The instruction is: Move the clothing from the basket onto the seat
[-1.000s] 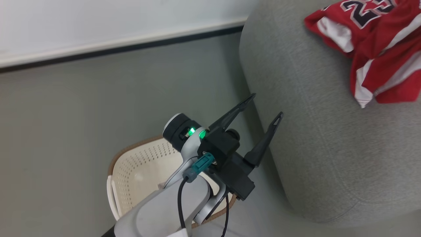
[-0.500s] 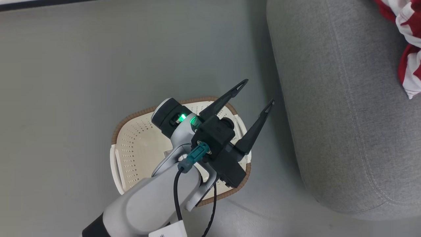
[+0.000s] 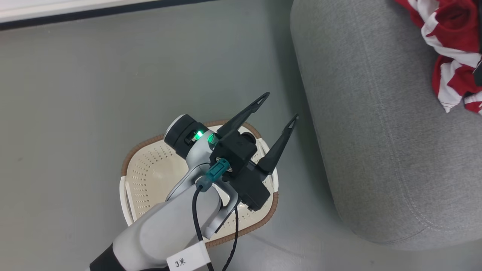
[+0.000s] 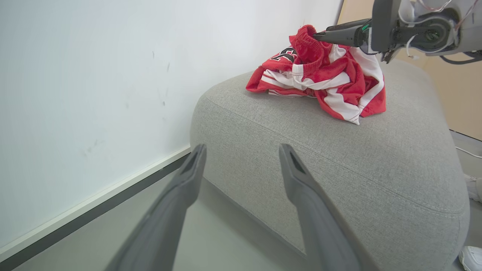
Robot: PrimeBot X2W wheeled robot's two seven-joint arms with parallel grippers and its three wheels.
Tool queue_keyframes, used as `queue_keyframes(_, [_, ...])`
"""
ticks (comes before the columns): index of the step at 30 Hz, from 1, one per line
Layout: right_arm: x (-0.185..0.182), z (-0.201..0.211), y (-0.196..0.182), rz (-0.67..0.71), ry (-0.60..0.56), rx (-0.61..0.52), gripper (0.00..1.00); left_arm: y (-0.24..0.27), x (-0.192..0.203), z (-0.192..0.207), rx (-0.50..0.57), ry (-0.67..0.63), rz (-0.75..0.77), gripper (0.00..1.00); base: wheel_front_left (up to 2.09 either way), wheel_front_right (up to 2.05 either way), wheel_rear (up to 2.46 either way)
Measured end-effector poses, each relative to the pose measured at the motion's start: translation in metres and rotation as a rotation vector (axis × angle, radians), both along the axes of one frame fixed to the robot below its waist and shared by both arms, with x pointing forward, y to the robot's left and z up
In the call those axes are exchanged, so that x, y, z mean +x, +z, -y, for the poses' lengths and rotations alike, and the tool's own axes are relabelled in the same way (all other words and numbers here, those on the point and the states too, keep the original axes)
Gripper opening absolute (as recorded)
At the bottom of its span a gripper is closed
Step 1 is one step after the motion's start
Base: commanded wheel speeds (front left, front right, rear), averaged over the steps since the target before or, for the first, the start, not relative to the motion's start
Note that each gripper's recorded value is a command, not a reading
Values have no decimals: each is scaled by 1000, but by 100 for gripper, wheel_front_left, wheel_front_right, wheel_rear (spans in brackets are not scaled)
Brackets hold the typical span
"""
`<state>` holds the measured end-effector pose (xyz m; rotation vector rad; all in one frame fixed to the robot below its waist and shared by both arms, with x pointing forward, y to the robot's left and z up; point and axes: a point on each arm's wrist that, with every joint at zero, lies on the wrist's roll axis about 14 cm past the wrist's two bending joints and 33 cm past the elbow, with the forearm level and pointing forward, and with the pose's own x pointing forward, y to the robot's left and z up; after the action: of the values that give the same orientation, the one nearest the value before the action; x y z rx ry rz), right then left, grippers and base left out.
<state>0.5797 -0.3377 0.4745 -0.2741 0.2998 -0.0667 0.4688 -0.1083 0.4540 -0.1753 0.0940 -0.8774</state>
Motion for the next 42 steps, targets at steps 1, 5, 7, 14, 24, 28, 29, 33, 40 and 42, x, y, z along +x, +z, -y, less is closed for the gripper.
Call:
queue_keyframes(1, [-3,-1,0,1,6,-2,100,1,0,0,0,2,2,100,0,0,0])
queue_keyframes(5, [-17,-4,1,3,20,-1,100,5,-2,-1,1,7,1,100,0,0,0])
queue_keyframes(7, [-24,-5,4,8,24,-5,100,10,-1,-3,-5,23,5,100,0,0,0])
queue_keyframes(14, [-47,-12,20,42,43,5,100,28,-4,-11,-39,83,-13,100,0,0,0])
queue_keyframes(24, [-83,-34,32,83,66,68,100,49,-11,-44,-56,221,-31,100,0,0,0])
queue_keyframes(28, [-95,-51,34,105,86,118,100,51,-16,-69,-53,297,-39,100,0,0,0])
queue_keyframes(29, [-97,-57,34,108,97,127,100,50,-17,-77,-47,322,-42,100,0,0,0])
queue_keyframes(33, [-107,-84,33,121,141,178,100,41,-28,-113,-20,404,-62,100,0,0,0])
queue_keyframes(40, [-126,-126,31,148,203,259,100,42,-49,-167,-35,543,-71,100,0,0,0])
queue_keyframes(42, [-130,-139,33,163,217,281,100,41,-56,-183,-37,581,-69,100,0,0,0])
